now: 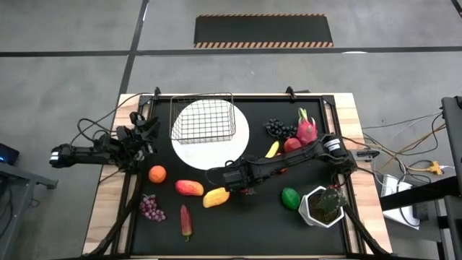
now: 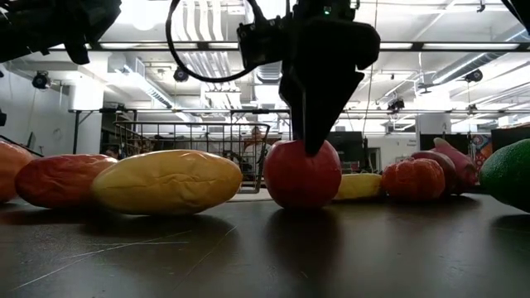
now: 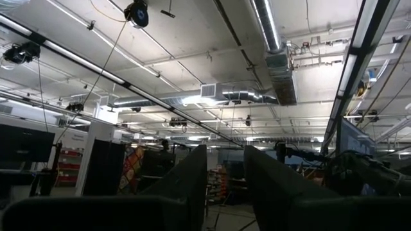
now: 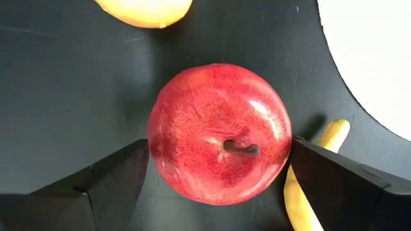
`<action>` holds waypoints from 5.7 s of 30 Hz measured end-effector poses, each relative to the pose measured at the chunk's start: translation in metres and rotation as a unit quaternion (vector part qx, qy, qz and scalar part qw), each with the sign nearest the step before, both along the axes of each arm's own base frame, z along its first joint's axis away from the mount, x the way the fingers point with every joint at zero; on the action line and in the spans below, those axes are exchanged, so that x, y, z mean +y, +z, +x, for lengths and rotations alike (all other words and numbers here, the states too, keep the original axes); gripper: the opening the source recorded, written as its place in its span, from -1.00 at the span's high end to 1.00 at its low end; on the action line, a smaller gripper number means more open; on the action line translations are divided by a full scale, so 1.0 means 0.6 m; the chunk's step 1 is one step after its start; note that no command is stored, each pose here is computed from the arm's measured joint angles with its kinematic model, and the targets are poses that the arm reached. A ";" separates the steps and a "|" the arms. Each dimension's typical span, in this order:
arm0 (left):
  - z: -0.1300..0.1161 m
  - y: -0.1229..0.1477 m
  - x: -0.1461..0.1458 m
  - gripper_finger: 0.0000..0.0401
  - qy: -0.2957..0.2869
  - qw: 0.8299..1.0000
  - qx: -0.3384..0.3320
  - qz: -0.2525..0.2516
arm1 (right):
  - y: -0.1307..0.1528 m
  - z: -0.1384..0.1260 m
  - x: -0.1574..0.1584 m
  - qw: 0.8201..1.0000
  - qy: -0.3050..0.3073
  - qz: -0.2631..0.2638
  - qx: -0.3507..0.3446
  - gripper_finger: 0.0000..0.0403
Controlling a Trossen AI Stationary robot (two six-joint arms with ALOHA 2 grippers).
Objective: Build produce basket
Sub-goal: Put the red apple into the wire basket
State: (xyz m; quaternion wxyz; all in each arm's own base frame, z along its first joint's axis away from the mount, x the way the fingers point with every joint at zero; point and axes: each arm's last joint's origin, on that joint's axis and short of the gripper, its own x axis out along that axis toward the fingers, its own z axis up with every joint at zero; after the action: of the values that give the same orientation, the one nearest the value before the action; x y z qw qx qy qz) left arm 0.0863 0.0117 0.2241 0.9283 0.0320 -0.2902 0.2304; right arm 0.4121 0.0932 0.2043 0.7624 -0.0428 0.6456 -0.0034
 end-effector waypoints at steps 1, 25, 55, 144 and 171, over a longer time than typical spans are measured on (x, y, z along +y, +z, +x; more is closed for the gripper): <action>0.000 0.000 0.000 0.57 0.000 1.000 0.000 0.000 | 0.000 0.000 0.000 1.000 -0.001 0.000 0.000 -0.74; 0.000 0.000 0.000 0.57 0.000 1.000 0.000 0.000 | 0.005 -0.001 0.002 1.000 0.001 0.022 -0.002 -0.16; 0.001 -0.001 0.000 0.57 0.000 1.000 0.004 0.000 | 0.028 -0.005 -0.005 0.997 -0.055 0.044 -0.029 -0.74; 0.002 -0.002 0.000 0.57 0.000 1.000 0.008 0.000 | 0.116 0.138 -0.420 0.931 -0.218 -0.076 -0.284 -0.53; -0.001 0.001 0.000 0.57 0.002 1.000 -0.003 0.002 | 0.013 0.158 -0.447 0.952 -0.204 -0.050 -0.223 -0.77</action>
State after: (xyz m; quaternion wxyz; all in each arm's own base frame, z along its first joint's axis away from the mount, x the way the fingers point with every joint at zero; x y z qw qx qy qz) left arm 0.0859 0.0117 0.2247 0.9269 0.0342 -0.2931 0.2320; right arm 0.5068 -0.1752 0.2123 0.8671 0.0538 0.4526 -0.2010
